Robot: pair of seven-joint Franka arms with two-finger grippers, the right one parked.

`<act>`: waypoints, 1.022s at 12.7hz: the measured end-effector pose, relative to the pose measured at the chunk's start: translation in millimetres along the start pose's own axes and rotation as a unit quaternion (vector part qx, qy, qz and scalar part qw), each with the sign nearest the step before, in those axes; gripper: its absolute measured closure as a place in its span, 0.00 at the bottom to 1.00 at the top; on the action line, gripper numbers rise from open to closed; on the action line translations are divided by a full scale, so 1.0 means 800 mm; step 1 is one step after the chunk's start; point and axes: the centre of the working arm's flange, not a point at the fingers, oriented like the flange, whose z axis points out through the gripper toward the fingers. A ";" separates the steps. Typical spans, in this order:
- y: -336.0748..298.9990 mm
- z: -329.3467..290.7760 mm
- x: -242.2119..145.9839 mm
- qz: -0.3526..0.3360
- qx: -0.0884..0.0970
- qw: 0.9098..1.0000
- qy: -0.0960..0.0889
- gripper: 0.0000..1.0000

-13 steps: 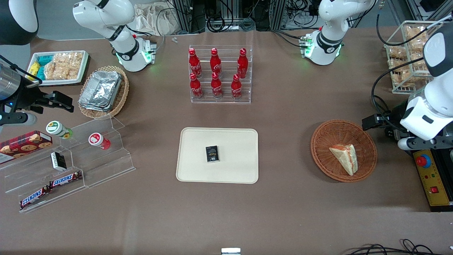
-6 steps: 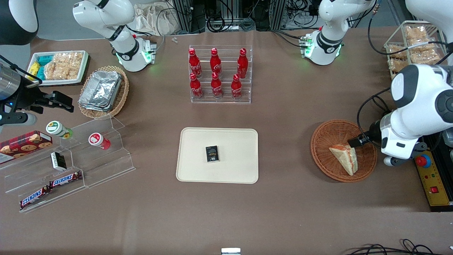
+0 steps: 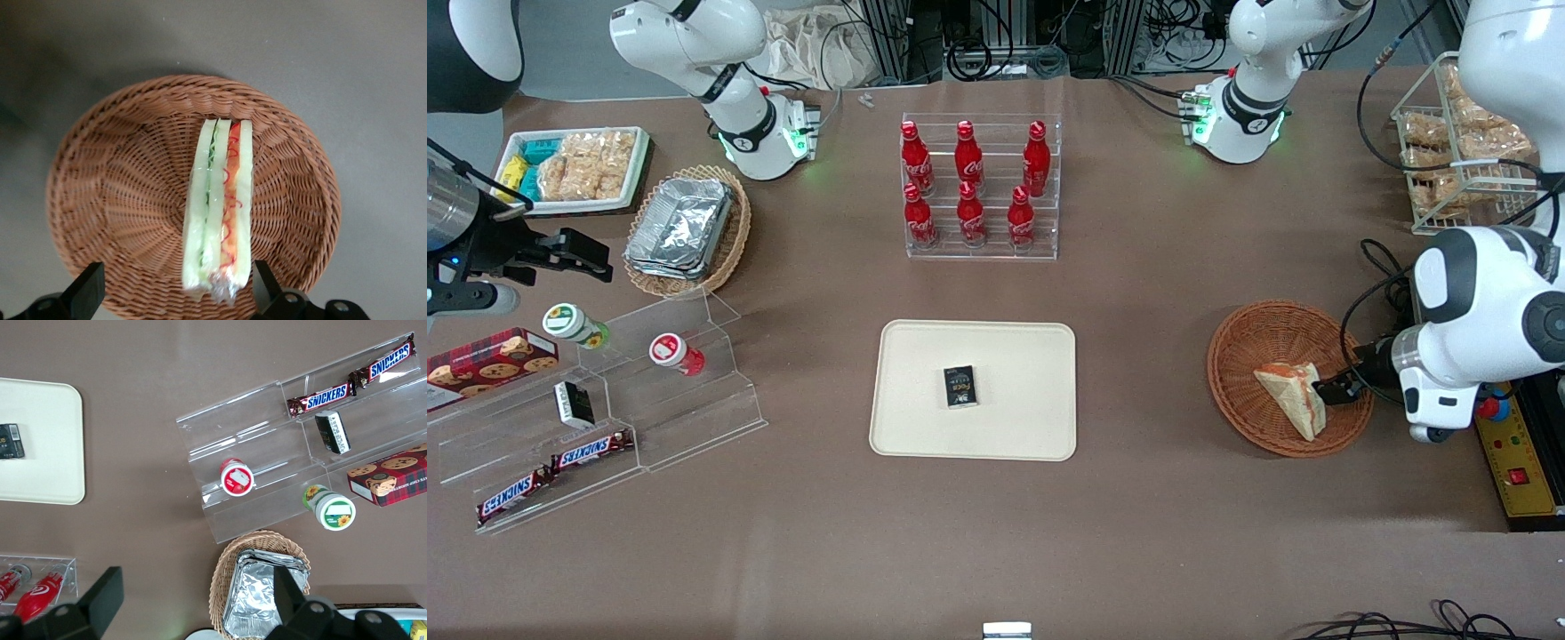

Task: Place sandwich from basket to tray
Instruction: 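Close the left gripper on the wrapped sandwich, then lift the sandwich and carry it with the left gripper to the cream tray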

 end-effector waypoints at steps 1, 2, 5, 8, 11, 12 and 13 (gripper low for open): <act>0.004 0.009 -0.001 -0.011 0.008 1.000 0.002 0.00; 0.008 0.016 -0.004 -0.021 0.015 1.000 0.005 0.00; 0.016 0.038 -0.013 -0.037 0.020 0.999 0.003 0.00; 0.011 0.061 -0.021 -0.038 0.019 0.999 0.001 0.00; 0.009 0.083 -0.030 -0.035 0.008 0.999 0.007 0.00; 0.007 0.091 -0.034 -0.034 0.005 0.999 0.008 0.00; 0.006 0.096 -0.036 -0.034 0.003 0.999 0.008 0.02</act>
